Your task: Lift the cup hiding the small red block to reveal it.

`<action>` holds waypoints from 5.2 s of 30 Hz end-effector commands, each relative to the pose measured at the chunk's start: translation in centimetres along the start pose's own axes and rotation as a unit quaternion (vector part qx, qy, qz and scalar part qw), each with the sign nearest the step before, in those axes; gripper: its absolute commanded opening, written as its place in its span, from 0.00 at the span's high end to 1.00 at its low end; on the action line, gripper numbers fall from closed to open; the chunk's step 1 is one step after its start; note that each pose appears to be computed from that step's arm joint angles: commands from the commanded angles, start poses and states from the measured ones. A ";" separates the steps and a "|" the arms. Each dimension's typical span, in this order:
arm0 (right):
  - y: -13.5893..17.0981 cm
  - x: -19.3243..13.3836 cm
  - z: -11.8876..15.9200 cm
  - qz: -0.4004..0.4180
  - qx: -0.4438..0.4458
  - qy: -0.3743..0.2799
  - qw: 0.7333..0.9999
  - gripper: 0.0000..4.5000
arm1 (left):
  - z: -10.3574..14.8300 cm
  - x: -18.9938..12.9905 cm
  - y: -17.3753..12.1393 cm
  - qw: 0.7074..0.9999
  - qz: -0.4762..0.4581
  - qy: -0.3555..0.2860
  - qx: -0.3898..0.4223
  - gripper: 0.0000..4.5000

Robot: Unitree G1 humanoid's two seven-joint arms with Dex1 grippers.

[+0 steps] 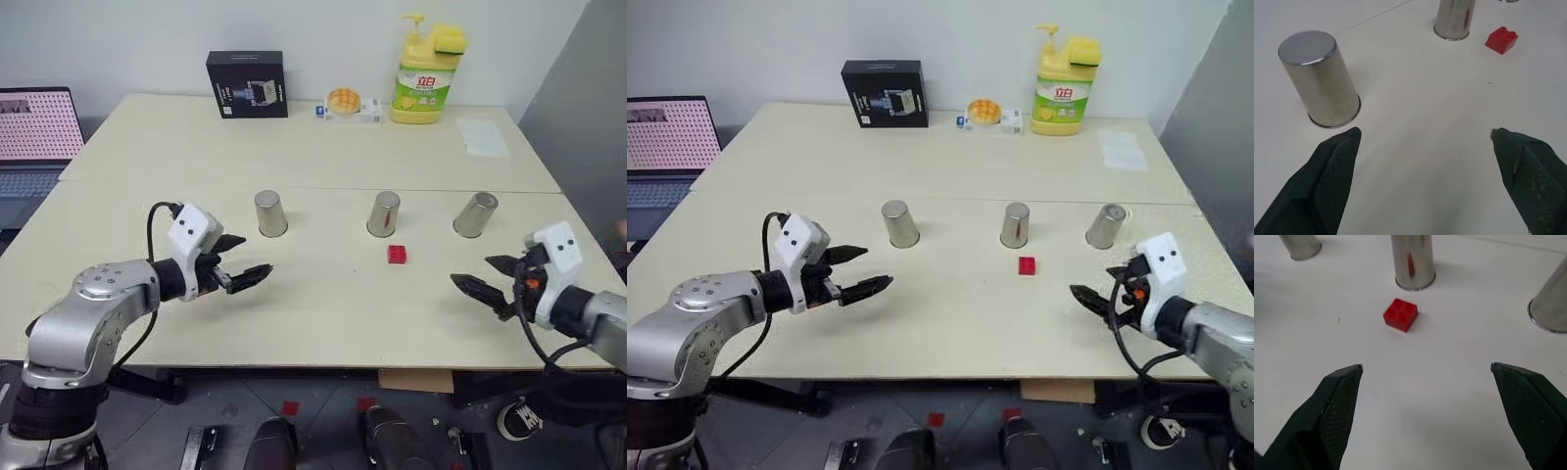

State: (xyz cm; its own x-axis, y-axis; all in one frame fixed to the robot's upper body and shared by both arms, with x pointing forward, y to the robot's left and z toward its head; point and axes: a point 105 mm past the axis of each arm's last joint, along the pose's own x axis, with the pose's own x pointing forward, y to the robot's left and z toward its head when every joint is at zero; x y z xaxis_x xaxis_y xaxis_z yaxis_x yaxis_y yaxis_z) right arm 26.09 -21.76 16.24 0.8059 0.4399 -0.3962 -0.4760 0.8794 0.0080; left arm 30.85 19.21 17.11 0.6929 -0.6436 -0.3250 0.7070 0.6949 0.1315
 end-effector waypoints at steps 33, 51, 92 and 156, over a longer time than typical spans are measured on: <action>-3.1 -0.8 1.6 -0.046 -0.010 -0.049 0.998 0.01 | 2.0 1.8 -1.3 0.999 -0.022 -0.037 0.030 0.00; -1.7 -0.2 0.5 -0.023 -0.001 -0.038 0.999 0.01 | 1.8 1.6 -1.5 0.998 -0.028 -0.032 0.037 0.00; -1.6 -0.2 -0.2 -0.036 0.008 -0.034 0.999 0.01 | 2.7 1.2 -0.8 0.998 -0.035 -0.026 0.033 0.00; -11.7 10.7 1.8 -0.183 0.017 -0.134 0.974 0.13 | 6.2 12.8 -11.5 0.952 -0.209 -0.174 0.141 0.00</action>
State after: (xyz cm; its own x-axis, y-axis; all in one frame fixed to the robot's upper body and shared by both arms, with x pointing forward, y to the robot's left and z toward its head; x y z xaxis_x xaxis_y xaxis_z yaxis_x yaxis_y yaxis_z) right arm 40.58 -26.88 11.78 0.9741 0.1138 -0.1953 -0.1309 0.9884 -0.0768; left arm 32.34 1.02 15.92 0.3111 -0.9439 -0.1111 0.9199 0.2697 0.2847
